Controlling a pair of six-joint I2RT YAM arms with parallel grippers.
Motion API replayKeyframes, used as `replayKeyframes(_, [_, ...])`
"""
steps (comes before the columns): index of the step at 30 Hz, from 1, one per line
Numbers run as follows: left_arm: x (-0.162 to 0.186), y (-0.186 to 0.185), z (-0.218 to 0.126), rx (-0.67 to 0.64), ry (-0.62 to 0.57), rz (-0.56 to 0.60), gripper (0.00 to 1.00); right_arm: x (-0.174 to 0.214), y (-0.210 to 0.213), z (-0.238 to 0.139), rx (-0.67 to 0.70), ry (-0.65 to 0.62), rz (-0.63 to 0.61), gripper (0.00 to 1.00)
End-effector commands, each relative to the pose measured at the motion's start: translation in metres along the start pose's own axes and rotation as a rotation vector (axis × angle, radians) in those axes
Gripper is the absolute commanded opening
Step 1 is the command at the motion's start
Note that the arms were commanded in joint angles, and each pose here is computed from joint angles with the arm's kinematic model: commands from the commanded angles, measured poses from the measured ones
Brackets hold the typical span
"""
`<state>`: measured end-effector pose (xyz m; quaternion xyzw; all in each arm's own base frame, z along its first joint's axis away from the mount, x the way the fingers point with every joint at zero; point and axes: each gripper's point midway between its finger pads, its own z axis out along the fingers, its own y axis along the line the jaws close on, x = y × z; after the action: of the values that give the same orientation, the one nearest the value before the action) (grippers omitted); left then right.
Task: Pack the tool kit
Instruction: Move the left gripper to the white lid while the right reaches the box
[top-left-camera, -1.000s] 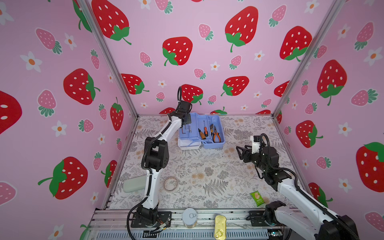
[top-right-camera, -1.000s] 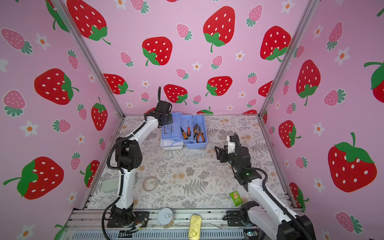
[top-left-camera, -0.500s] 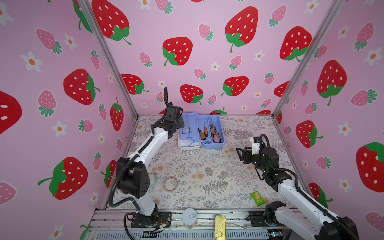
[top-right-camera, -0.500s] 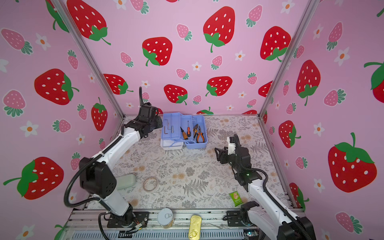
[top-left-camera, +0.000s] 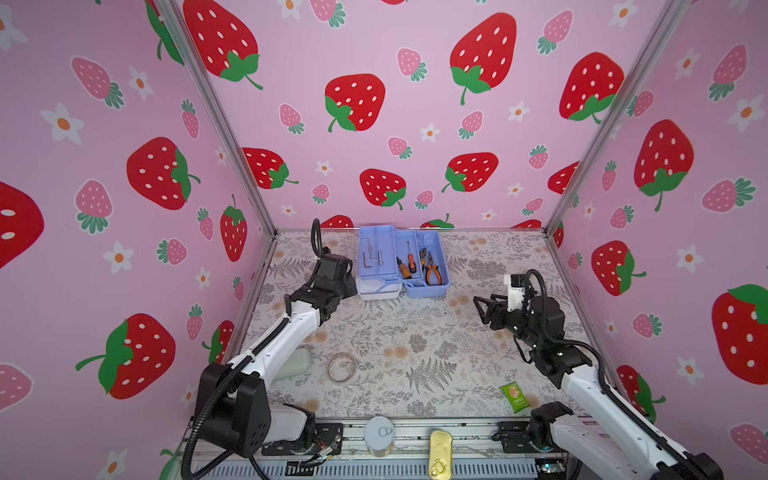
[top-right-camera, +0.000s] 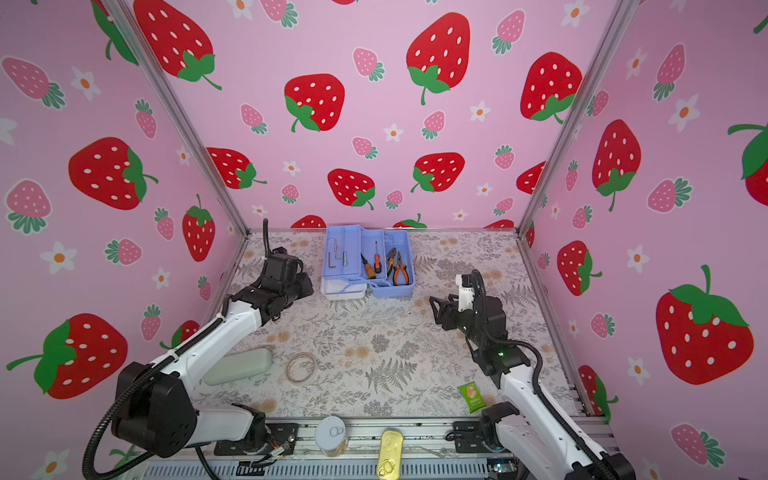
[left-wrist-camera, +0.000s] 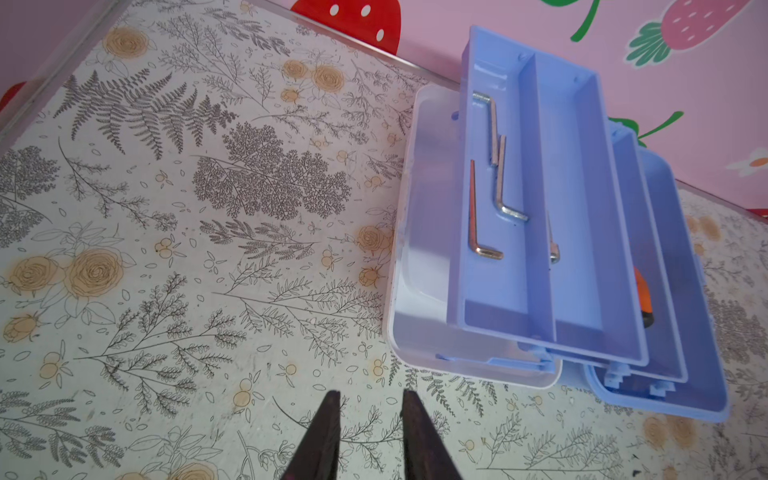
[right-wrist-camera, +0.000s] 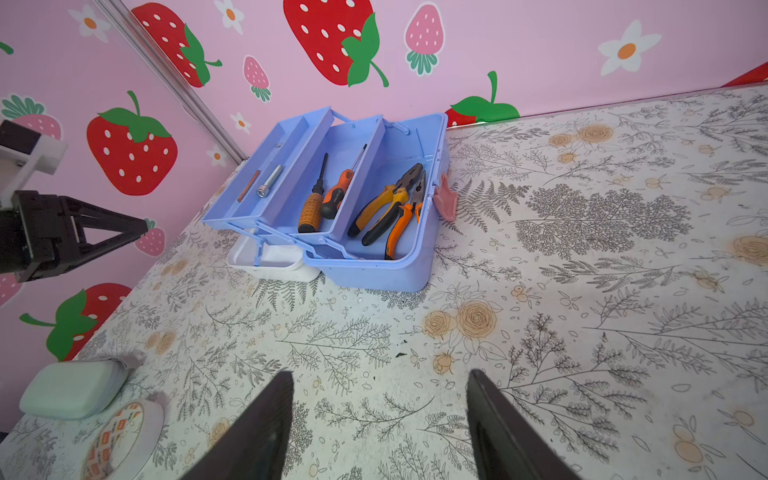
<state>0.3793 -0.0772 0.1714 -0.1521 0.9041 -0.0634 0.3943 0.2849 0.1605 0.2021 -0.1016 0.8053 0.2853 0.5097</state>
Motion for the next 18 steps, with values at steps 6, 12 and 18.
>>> replayKeyframes(6, [0.020,0.008,0.013,-0.007,0.046,-0.047,0.40,-0.002,0.000,0.007,-0.002,0.030,0.046,0.75])
replayKeyframes(12, [0.033,0.007,0.028,0.013,0.089,-0.066,0.41,0.004,-0.016,0.020,0.073,0.062,0.073,0.77])
replayKeyframes(18, [0.046,0.001,0.045,0.041,0.133,-0.074,0.41,0.002,-0.024,0.036,0.108,0.091,0.075,0.73])
